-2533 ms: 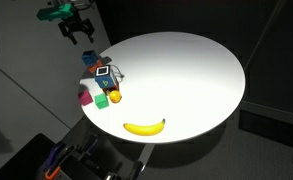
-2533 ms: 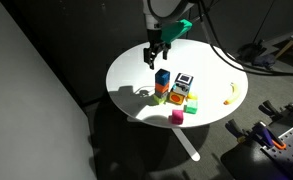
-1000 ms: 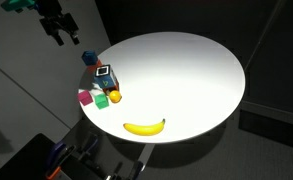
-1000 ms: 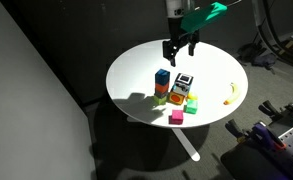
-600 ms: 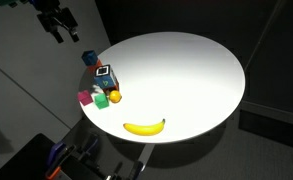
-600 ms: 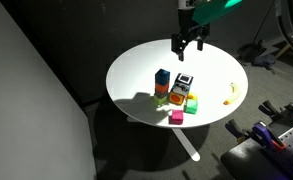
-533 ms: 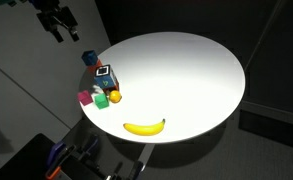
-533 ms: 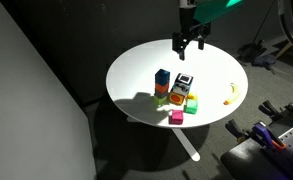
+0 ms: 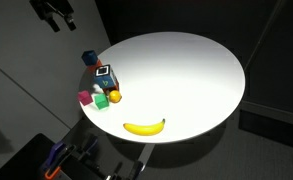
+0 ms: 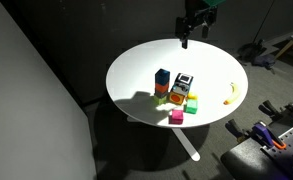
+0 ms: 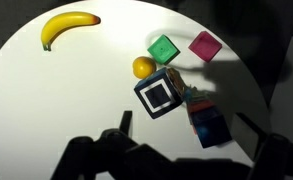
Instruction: Pick up the blue block and put it on the orange block
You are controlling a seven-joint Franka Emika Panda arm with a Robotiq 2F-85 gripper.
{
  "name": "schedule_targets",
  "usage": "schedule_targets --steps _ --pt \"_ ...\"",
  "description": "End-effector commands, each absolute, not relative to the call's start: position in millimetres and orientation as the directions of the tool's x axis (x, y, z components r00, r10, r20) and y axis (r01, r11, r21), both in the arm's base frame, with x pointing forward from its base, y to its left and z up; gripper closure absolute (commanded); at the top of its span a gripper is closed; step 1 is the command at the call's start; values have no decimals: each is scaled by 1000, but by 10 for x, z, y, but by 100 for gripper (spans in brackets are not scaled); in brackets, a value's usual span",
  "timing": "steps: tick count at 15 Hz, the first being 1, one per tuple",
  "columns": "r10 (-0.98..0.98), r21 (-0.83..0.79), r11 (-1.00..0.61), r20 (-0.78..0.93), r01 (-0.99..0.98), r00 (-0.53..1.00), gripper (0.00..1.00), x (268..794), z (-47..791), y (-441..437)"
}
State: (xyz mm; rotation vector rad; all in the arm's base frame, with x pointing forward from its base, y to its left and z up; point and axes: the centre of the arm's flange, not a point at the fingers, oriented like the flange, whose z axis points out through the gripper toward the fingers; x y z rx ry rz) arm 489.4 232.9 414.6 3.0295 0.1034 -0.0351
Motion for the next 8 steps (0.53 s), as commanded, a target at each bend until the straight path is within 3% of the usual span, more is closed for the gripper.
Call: schedule_targets --steps 1,8 --pt "112 59 -992 -34 114 993 0 4781 4343 2288" --pt "184 -1 -983 -50 184 982 0 4651 4630 2355"
